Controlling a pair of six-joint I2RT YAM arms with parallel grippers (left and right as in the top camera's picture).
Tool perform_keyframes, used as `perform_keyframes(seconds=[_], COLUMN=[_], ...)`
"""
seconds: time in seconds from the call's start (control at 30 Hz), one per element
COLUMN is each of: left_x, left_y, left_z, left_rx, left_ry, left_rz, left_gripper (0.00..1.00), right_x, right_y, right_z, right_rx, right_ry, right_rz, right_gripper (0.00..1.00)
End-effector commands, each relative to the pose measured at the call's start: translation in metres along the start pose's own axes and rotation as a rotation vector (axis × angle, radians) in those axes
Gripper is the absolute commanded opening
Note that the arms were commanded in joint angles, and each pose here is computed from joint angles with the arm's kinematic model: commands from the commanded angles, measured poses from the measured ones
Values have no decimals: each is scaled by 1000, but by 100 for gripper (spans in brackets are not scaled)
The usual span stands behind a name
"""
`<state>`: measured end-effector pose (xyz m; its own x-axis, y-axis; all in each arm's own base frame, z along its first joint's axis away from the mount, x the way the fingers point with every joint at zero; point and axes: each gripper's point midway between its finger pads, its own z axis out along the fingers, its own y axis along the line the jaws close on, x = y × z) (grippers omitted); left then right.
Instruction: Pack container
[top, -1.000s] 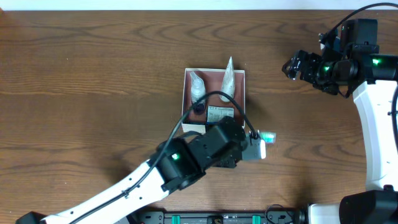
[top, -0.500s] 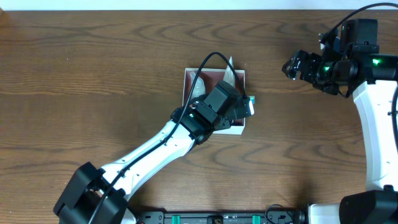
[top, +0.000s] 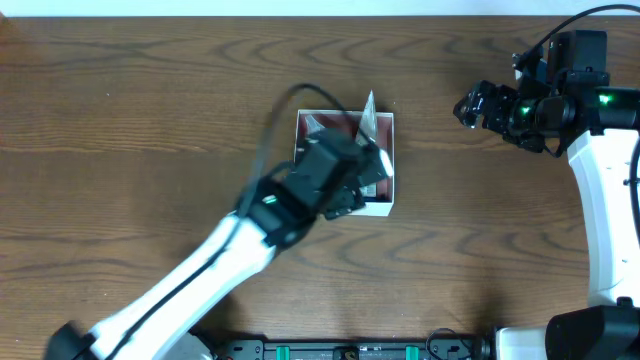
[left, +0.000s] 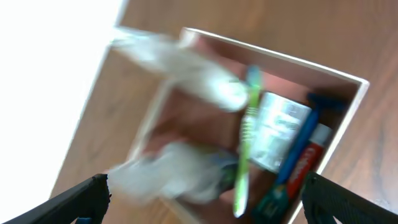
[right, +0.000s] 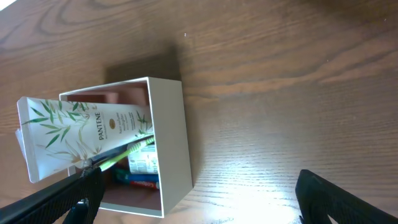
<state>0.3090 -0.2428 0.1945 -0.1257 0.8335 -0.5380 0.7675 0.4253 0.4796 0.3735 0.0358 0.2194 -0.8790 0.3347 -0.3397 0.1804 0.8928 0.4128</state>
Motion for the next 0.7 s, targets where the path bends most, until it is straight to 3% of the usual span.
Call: perform_keyframes(seconds=[0.0,0.2,0.37,0.5,0.67], left_x=[14,103,186,233,260], left_y=[49,135,165,173,174], left_z=[-37,-69,-81,-84,-81], left_rx=[-125,-382,-535,-611,-632], left_ry=[-26,65,170,246,307], left_rz=[-235,-756,-1150,-1324,-1375], left_gripper=[98,98,98,98,97], right_x=[-2,-2,-2,-2,-2], right_y=[1,1,1,1,1], right_z=[-3,-3,-3,-3,-3], right_rx=[-10,-10,-10,-10,-10], right_ry=[-8,-8,-7,-7,-8], right_rz=[13,14,14,14,14], right_gripper=[99,99,99,99,99])
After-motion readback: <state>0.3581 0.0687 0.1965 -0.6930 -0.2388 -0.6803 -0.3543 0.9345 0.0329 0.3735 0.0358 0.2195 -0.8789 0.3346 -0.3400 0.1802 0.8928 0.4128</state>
